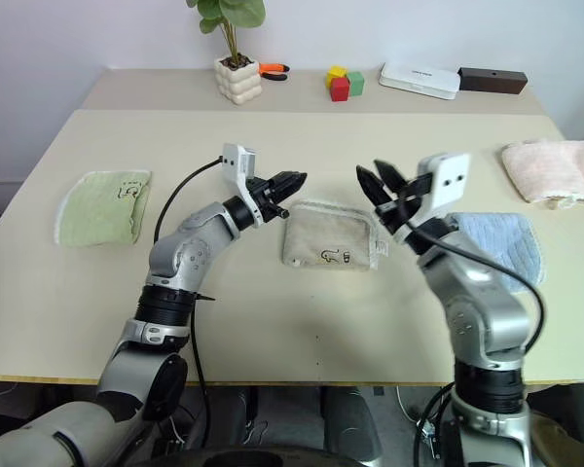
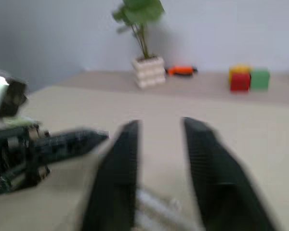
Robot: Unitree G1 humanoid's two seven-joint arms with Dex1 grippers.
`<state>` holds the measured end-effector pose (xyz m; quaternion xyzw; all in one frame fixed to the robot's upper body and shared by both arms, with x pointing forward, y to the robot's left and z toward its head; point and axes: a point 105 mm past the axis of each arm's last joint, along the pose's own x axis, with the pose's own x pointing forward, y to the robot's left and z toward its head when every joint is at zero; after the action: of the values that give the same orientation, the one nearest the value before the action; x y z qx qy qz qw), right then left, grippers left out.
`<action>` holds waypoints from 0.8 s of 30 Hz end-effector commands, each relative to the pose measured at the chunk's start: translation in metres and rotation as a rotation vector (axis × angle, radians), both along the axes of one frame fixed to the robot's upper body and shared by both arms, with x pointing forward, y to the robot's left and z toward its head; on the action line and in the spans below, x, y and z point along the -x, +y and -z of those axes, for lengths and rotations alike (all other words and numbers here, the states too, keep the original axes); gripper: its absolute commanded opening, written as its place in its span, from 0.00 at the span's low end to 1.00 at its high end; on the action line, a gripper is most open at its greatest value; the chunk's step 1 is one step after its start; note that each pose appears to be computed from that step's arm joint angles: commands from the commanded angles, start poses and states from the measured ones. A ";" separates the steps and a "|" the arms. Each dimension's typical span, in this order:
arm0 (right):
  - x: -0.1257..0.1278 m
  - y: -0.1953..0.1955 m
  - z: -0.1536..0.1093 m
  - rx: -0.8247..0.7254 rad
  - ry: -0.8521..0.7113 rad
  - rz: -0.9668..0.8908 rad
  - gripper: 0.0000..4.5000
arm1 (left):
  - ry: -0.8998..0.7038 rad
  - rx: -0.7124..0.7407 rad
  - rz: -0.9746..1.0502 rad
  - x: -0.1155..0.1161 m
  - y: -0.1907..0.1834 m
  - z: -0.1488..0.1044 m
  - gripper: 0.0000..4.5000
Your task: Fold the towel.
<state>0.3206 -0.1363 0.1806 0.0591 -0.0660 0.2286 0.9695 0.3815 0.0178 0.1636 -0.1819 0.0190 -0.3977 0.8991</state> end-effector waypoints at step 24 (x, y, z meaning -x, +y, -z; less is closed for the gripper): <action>-0.023 -0.042 0.084 0.206 0.083 0.485 0.06 | 0.053 -0.267 -0.162 -0.005 0.013 0.058 0.00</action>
<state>0.3454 -0.1720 0.0908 -0.0614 -0.0113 -0.0080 0.9980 0.3808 0.0197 0.1022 -0.0782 0.0900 -0.3306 0.9362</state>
